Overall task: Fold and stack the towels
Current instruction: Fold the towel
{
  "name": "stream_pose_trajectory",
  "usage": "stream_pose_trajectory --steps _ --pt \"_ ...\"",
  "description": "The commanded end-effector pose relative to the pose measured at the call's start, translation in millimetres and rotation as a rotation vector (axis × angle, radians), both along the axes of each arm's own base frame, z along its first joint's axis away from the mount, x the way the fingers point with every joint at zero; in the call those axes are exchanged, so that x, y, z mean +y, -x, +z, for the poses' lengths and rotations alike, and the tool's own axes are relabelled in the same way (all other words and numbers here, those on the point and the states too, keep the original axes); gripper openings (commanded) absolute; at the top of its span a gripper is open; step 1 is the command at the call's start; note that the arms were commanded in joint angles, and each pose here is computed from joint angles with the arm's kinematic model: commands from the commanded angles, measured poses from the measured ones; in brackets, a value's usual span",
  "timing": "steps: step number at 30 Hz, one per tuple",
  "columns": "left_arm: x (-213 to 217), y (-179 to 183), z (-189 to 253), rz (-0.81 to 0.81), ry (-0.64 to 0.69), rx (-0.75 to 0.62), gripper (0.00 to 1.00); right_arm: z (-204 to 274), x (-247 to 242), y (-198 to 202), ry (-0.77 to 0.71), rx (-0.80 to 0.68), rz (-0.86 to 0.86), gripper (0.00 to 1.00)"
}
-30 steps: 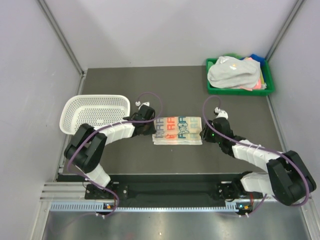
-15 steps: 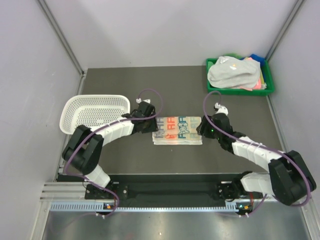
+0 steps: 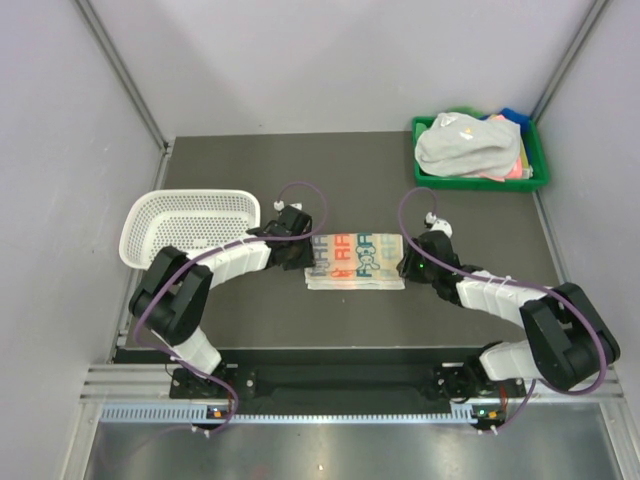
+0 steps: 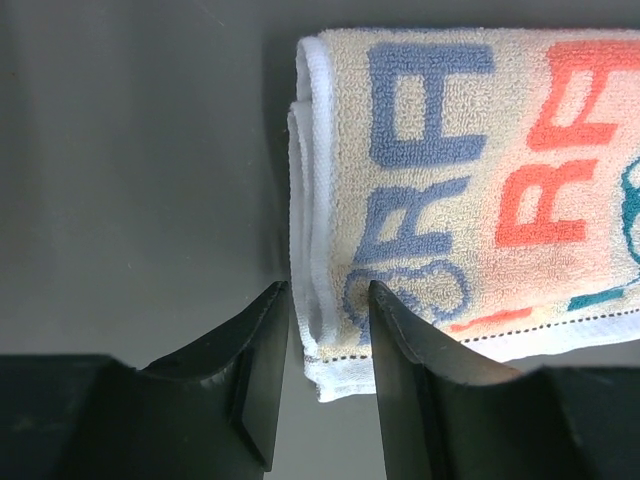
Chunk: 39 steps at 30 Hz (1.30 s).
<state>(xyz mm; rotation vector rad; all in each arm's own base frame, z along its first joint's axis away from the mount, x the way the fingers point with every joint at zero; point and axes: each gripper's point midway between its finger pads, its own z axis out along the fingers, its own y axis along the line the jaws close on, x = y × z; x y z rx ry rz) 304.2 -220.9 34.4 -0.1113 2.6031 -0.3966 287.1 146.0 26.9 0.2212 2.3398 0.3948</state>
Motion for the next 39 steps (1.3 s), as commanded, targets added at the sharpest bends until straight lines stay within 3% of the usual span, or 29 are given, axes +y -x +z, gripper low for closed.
stream_pose_trajectory --steps 1,27,34,39 --pt "0 1 -3 0.003 -0.007 0.007 0.42 13 5 -11 -0.014 -0.061 -0.009 0.36" --pt "-14 2 14 0.001 0.062 0.024 0.40 19 12 -18 -0.027 -0.072 0.012 0.29" --pt "-13 2 14 0.002 0.062 0.024 0.33 20 13 -19 -0.028 -0.074 0.012 0.25" --pt "-13 2 11 -0.001 0.057 0.032 0.22 18 13 -20 -0.024 -0.068 0.017 0.22"
